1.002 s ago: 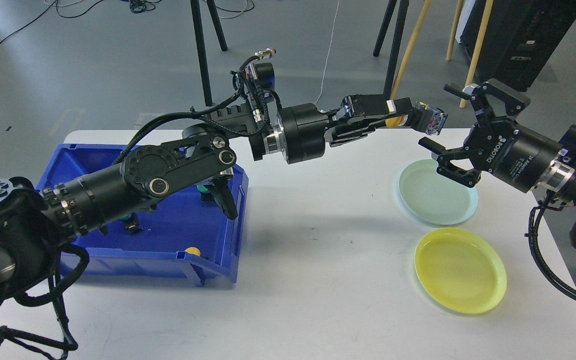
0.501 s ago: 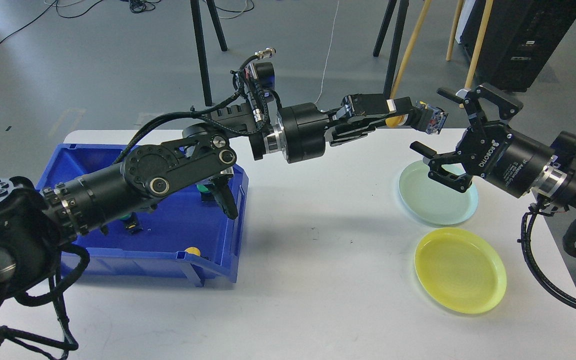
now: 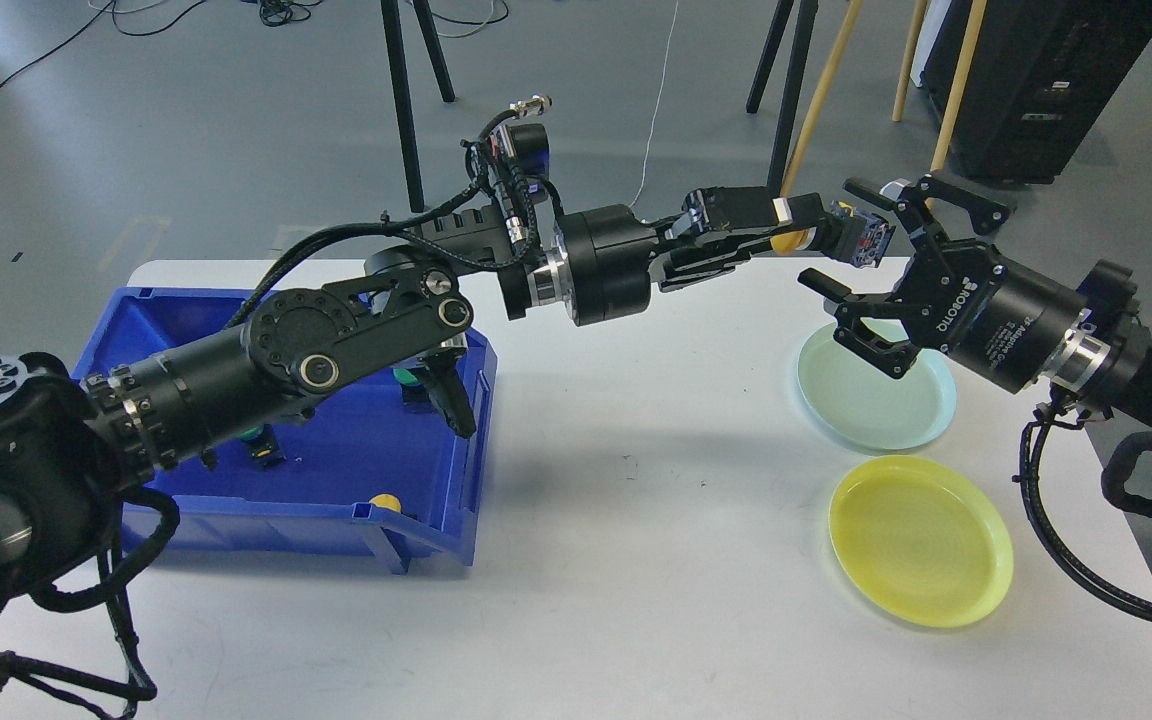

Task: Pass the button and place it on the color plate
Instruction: 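Move the right gripper up to the button held by the left gripper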

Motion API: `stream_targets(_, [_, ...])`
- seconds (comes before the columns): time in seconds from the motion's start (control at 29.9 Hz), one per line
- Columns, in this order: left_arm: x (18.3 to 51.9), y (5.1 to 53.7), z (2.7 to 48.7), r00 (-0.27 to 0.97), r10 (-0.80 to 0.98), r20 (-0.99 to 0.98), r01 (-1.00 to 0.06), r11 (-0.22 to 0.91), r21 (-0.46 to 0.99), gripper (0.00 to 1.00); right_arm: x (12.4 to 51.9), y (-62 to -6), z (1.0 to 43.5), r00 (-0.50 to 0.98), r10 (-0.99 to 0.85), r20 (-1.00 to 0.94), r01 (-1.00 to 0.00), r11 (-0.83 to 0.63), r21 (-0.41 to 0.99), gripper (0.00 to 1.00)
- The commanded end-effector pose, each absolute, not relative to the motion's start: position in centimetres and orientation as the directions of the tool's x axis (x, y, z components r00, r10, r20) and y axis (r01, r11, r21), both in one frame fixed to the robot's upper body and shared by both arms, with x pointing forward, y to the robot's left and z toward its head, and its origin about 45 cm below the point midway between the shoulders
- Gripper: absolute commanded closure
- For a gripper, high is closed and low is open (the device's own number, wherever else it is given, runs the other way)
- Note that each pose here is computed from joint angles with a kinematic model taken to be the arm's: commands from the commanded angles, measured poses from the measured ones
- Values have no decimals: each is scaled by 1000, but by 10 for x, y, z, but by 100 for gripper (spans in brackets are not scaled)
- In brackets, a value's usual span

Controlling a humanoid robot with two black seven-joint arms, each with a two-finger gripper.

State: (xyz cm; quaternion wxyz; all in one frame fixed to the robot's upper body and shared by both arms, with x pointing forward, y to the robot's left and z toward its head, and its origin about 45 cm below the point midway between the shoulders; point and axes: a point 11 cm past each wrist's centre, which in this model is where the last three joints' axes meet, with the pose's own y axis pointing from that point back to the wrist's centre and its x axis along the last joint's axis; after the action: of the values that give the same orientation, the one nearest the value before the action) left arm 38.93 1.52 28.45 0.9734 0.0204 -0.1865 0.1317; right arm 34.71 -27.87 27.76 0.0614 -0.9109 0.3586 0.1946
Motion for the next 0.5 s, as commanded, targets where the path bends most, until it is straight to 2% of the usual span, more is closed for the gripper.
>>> stream_targets(0.0, [389,16,284,897,251,365,-266,964,-11,89,353,-274,274,666,-628,-402,-676,-736,30,91])
stream_targets(0.03, [389,16,284,897,252,364,-266,964,-11,89,353,-274,273,665,-629,-403,-676,-736,32,98])
stream_targets(0.07, [389,16,284,897,253,362,-267,964,-12,88,354,-274,272,665,-629,-403,-676,-736,34,99])
stream_targets(0.17, [390,16,285,898,265,351,-275,961,-20,87,353,-274,272,665,-629,-403,-675,-737,36,100])
stream_targets(0.33, [390,15,285,896,271,352,-280,960,-25,75,353,-274,272,664,-630,-403,-676,-736,38,100])
stream_targets(0.43, [390,14,285,897,269,352,-278,960,-26,78,353,-274,272,663,-630,-405,-676,-736,38,100])
stream_targets(0.47, [389,14,285,897,268,350,-277,961,-26,86,353,-274,272,663,-630,-405,-676,-736,38,100])
